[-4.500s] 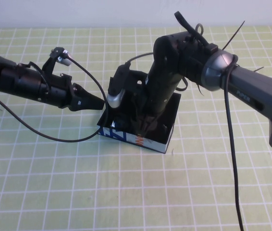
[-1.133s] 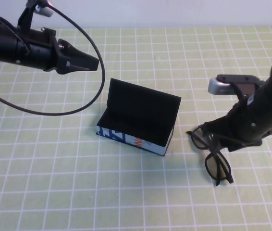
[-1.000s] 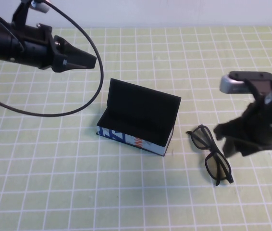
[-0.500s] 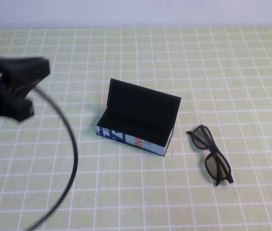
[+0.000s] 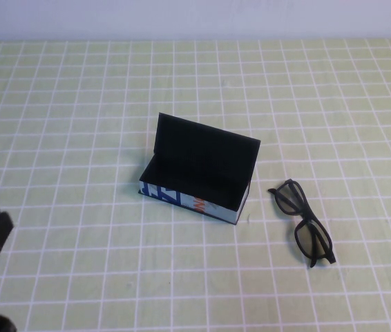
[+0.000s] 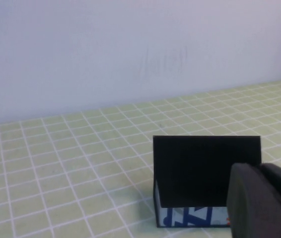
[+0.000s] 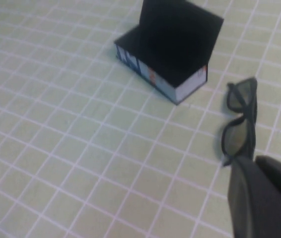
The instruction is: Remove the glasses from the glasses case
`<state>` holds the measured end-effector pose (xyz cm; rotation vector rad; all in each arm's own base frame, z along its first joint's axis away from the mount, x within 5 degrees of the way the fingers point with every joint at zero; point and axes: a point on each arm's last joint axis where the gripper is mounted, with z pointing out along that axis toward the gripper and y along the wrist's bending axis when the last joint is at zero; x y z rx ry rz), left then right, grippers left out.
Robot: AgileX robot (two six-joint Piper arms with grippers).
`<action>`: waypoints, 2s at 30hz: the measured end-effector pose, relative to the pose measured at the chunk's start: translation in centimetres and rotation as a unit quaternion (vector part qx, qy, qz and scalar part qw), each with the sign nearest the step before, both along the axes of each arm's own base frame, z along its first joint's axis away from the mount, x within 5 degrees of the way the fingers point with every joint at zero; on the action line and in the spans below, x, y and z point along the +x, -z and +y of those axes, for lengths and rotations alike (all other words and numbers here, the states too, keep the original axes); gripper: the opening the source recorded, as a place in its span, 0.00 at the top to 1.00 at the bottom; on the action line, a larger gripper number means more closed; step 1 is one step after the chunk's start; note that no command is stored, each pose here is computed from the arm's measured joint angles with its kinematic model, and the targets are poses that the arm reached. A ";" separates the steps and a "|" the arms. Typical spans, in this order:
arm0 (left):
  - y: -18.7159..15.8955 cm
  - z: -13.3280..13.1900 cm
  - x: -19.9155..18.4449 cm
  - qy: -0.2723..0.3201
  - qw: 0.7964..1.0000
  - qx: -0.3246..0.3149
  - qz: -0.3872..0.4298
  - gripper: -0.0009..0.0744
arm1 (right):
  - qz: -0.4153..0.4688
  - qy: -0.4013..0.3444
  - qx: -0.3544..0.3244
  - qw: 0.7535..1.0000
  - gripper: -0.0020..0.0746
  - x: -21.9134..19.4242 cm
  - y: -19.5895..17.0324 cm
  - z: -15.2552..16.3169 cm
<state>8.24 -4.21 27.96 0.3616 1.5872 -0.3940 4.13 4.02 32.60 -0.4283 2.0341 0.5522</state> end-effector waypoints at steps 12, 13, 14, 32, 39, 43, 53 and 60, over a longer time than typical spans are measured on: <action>8.3 3.0 -1.1 -0.172 0.984 -0.017 0.045 0.99 | -0.128 0.045 0.095 0.986 0.99 0.0 2.1 -0.6; 8.6 3.3 -1.1 -0.185 0.981 -0.018 0.049 0.99 | -0.134 0.048 0.100 0.985 0.99 0.0 2.1 -0.6; 8.7 3.5 -1.1 -0.197 0.979 -0.020 0.051 0.99 | -0.139 0.051 0.102 0.984 0.99 0.1 2.1 -0.6; 8.7 3.8 -1.1 -0.216 0.975 -0.026 0.052 0.99 | -0.146 0.056 0.109 0.982 1.00 0.3 2.1 -0.7; 8.7 3.8 -1.1 -0.216 0.975 -0.026 0.052 0.99 | -0.194 0.079 0.053 0.976 1.00 0.8 2.6 -1.2; 8.7 3.8 -1.1 -0.216 0.975 -0.026 0.052 0.99 | -0.234 0.144 0.012 0.961 1.00 1.6 5.0 -2.1; 8.7 3.8 -1.1 -0.216 0.975 -0.026 0.052 0.99 | -0.223 0.266 0.037 0.937 1.00 1.5 12.8 -3.5; 8.7 3.8 -1.1 -0.216 0.975 -0.026 0.052 0.99 | -0.125 0.241 0.010 0.962 1.00 1.3 14.8 -3.0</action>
